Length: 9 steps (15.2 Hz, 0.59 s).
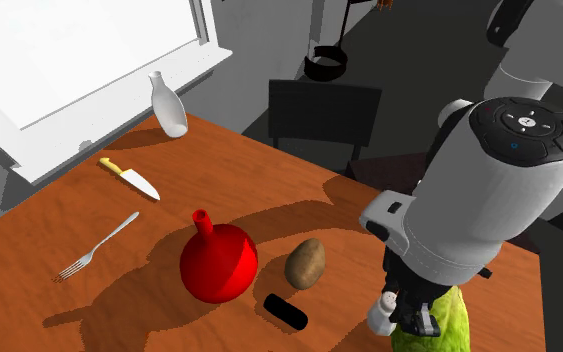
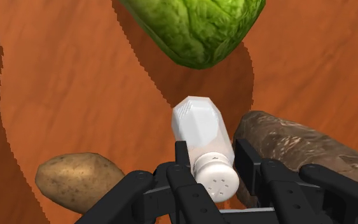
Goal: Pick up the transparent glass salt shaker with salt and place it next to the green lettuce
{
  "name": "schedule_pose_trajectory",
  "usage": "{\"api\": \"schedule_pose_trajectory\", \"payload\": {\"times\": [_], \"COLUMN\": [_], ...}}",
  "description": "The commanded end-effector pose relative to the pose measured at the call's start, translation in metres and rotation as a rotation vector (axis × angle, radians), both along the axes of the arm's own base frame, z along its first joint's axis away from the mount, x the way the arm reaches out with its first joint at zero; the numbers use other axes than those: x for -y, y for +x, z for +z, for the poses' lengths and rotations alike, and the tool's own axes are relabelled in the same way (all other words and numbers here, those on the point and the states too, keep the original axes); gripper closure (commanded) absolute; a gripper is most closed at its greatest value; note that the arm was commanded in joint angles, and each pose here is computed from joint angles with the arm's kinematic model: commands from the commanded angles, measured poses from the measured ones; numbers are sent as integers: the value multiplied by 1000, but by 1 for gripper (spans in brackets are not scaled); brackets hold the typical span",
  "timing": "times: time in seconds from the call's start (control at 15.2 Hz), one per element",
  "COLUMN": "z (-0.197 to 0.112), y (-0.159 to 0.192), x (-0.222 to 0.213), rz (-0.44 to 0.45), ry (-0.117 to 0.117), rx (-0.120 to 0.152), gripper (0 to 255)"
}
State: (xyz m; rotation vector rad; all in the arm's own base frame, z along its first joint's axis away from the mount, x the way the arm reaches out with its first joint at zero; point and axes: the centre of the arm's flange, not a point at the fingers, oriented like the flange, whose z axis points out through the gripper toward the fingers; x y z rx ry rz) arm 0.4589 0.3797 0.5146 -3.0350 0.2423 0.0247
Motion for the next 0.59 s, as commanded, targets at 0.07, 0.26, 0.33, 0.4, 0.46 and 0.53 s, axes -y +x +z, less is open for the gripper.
{"api": "schedule_pose_trajectory", "payload": {"times": [0.07,0.26,0.33,0.4,0.46,0.53], "z": [-15,-31,-36,-42,-47,-52], "y": [0,0,0,0,0,0], "x": [0,0,0,0,0,0], "rz": [0,0,0,0,0,0], "ry": [0,0,0,0,0,0], "rx": [1,1,1,1,1,1], "gripper": [255,255,255,255,255,255]}}
